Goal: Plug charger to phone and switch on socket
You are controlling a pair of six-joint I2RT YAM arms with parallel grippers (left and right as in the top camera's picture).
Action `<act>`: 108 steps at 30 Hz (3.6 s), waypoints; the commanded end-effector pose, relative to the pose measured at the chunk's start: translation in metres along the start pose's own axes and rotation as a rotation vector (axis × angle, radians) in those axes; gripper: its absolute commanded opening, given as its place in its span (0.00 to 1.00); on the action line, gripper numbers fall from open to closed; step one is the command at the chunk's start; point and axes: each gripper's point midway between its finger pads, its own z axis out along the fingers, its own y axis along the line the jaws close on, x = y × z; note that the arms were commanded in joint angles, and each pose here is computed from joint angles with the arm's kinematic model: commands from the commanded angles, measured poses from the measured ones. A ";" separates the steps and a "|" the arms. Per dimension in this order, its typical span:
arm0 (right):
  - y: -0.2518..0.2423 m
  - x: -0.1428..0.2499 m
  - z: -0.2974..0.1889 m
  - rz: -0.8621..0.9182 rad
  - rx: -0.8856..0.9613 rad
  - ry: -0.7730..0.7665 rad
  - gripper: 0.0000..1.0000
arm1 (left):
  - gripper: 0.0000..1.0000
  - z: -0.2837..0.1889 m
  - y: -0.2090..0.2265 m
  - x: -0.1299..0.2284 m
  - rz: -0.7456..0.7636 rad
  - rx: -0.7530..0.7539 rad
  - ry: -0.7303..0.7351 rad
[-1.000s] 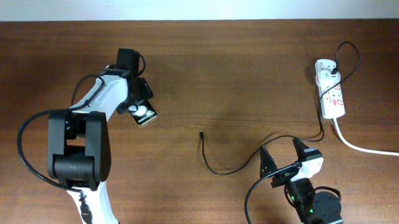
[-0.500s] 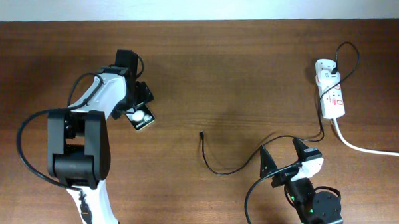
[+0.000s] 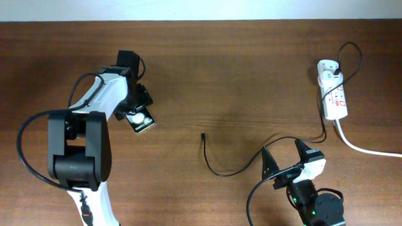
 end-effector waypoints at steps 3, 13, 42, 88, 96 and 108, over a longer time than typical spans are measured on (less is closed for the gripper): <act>-0.001 0.003 0.000 -0.010 0.002 0.003 0.99 | 0.48 0.029 0.001 0.031 0.016 -0.006 0.166; -0.001 0.003 0.000 -0.010 0.002 0.003 0.99 | 0.36 -0.041 -0.113 0.030 0.203 0.167 0.058; 0.025 0.047 0.005 0.468 -0.113 0.243 0.99 | 0.00 -0.145 -0.204 0.147 0.067 0.805 0.806; 0.080 0.006 0.152 0.340 -0.094 0.505 0.04 | 0.99 -0.160 -0.174 0.085 0.306 0.873 0.430; 0.026 -0.017 0.107 0.574 -0.016 0.576 0.04 | 0.99 -0.158 -0.127 0.106 0.437 0.789 0.212; 0.078 0.013 0.166 0.983 -0.434 0.692 0.04 | 0.99 -0.171 -0.079 0.148 0.431 1.049 -0.265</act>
